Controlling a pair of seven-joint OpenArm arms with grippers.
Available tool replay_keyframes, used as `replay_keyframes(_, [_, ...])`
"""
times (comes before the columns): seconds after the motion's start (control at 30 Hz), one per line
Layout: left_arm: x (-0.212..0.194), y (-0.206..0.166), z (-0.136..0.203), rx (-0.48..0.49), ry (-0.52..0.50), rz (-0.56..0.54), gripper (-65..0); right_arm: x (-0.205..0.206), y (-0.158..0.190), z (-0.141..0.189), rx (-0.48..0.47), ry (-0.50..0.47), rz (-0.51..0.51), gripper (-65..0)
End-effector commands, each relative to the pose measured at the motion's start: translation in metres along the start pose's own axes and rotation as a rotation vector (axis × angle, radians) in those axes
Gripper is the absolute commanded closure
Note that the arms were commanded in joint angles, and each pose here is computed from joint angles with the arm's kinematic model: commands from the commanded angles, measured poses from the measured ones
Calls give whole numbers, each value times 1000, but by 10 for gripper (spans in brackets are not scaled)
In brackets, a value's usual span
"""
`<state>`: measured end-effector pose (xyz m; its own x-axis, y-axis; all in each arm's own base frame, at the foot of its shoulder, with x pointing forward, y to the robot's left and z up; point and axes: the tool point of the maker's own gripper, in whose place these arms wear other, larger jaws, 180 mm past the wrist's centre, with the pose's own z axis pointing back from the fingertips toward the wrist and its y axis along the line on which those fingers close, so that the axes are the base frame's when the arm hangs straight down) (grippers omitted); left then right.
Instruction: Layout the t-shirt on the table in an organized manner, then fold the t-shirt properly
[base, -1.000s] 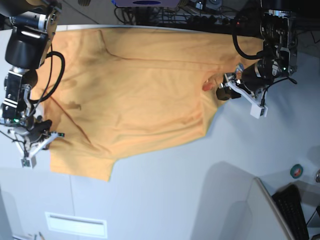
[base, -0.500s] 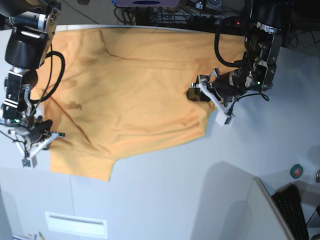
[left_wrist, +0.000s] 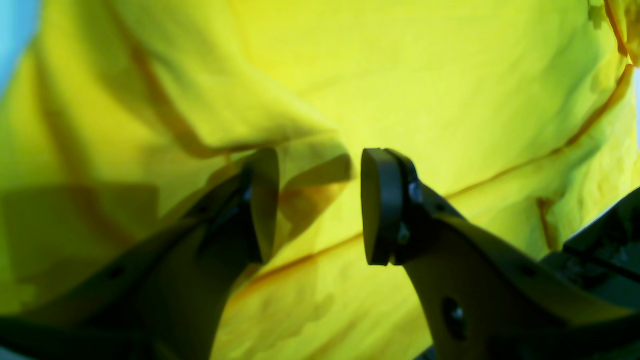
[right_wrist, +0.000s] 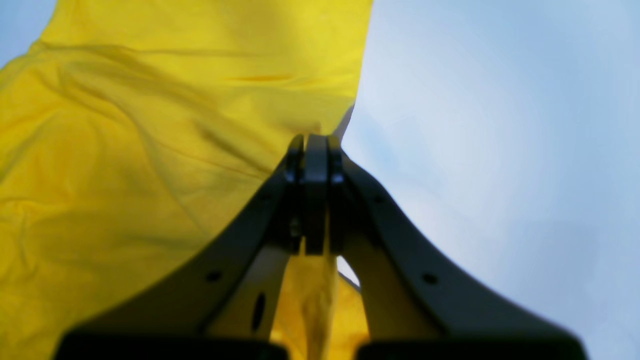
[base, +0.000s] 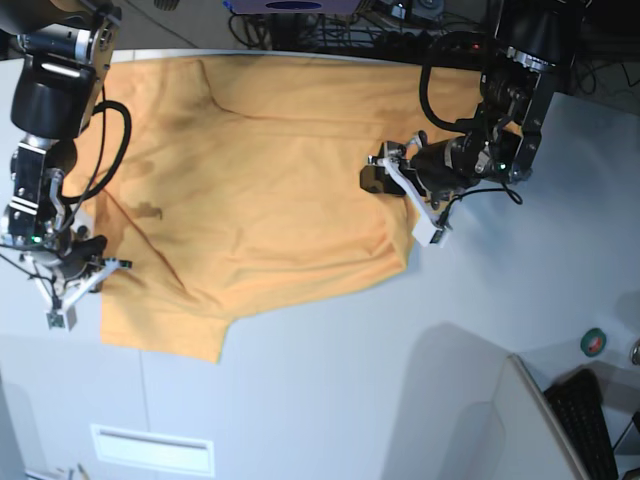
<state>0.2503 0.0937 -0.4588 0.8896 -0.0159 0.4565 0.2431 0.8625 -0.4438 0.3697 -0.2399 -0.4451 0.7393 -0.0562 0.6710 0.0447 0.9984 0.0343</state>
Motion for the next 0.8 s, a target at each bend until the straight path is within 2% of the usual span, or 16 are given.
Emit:
replay_keyframes(0.0, [15, -1, 10, -4, -43, -31, -252, 25, -5, 3, -6, -66, -1, 0])
replay_keyframes(0.17, [27, 2, 36, 48, -121, 2, -252, 25, -4, 3, -5, -67, 0, 0])
replay_keyframes(0.27, [35, 16, 44, 79, -158, 37, -252, 25, -3, 3, -3, -66, 4, 0])
replay_keyframes(0.43, [42, 48, 35, 124, -149, 103, -258, 25, -3, 3, -3, -66, 4, 0])
replay_keyframes(0.5, [47, 48, 30, 111, -151, 103, -260, 25, -2, 3, -1, -66, 3, 0])
replay_keyframes(0.53, [52, 45, 29, 92, -157, 89, -276, 25, -2, 3, -1, -66, 3, 0])
replay_keyframes(0.67, [58, 43, 24, 59, -154, 63, -420, 24, -2, 3, -2, -64, 3, 0])
replay_keyframes(0.77, [59, 43, 15, 53, -146, 88, -443, 24, -2, 3, -2, -64, 3, 0])
